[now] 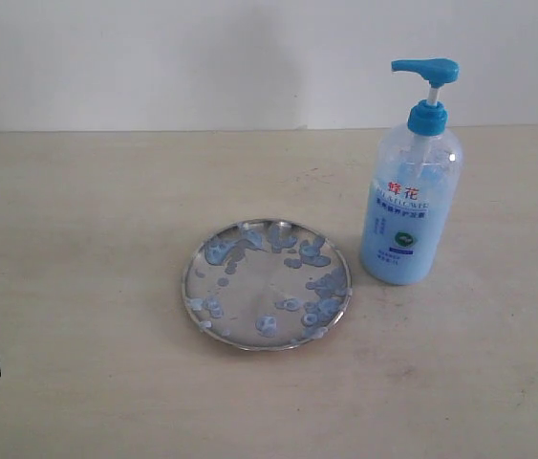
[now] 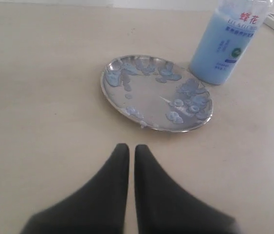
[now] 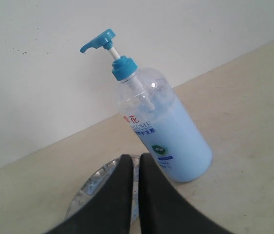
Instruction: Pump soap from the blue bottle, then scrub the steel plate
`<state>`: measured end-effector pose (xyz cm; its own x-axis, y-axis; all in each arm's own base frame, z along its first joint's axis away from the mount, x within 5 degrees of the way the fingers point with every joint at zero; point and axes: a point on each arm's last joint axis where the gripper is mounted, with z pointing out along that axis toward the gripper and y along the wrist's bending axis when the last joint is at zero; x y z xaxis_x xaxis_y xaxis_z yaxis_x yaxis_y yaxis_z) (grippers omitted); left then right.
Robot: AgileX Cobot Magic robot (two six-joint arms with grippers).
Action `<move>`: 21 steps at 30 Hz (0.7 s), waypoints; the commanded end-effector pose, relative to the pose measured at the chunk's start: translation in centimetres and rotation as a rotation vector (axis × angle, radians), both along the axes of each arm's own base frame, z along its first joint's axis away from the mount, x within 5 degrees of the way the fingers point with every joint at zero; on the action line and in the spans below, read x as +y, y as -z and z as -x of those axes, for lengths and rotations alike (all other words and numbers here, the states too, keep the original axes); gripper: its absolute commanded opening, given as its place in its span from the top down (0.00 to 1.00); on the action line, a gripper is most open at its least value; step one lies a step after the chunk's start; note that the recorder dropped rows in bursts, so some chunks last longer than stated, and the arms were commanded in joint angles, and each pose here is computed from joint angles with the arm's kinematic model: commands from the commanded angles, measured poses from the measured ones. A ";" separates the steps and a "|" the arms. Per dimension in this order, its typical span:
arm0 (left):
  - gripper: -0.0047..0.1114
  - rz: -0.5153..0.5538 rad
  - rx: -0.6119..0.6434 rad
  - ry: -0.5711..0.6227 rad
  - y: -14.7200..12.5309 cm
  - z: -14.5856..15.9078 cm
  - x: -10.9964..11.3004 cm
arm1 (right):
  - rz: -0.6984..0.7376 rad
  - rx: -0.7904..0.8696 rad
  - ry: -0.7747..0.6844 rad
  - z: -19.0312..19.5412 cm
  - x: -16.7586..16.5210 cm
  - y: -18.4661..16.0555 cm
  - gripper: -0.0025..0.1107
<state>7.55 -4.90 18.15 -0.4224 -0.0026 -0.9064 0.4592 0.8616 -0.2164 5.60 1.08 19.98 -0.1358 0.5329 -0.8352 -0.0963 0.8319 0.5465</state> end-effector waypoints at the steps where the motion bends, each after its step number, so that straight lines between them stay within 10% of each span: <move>1: 0.92 0.052 0.041 -0.023 0.3 0.1 0.1 | 0.005 -0.014 0.009 0.0 -0.1 -0.1 0.98; 11: 0.92 0.093 0.009 -0.095 -0.1 -0.3 0.5 | 0.005 -0.014 0.009 0.0 -0.1 -0.1 0.98; 21: 0.92 -0.360 -0.961 -0.426 -7.2 0.2 4.1 | 0.005 -0.014 0.009 0.0 -0.1 -0.1 0.98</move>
<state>8.38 -1.47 23.60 0.2708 0.2215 -0.9368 0.1157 0.9586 0.2602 5.58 1.05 20.01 -0.1305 0.5349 -0.8348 -0.0947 0.8314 0.5475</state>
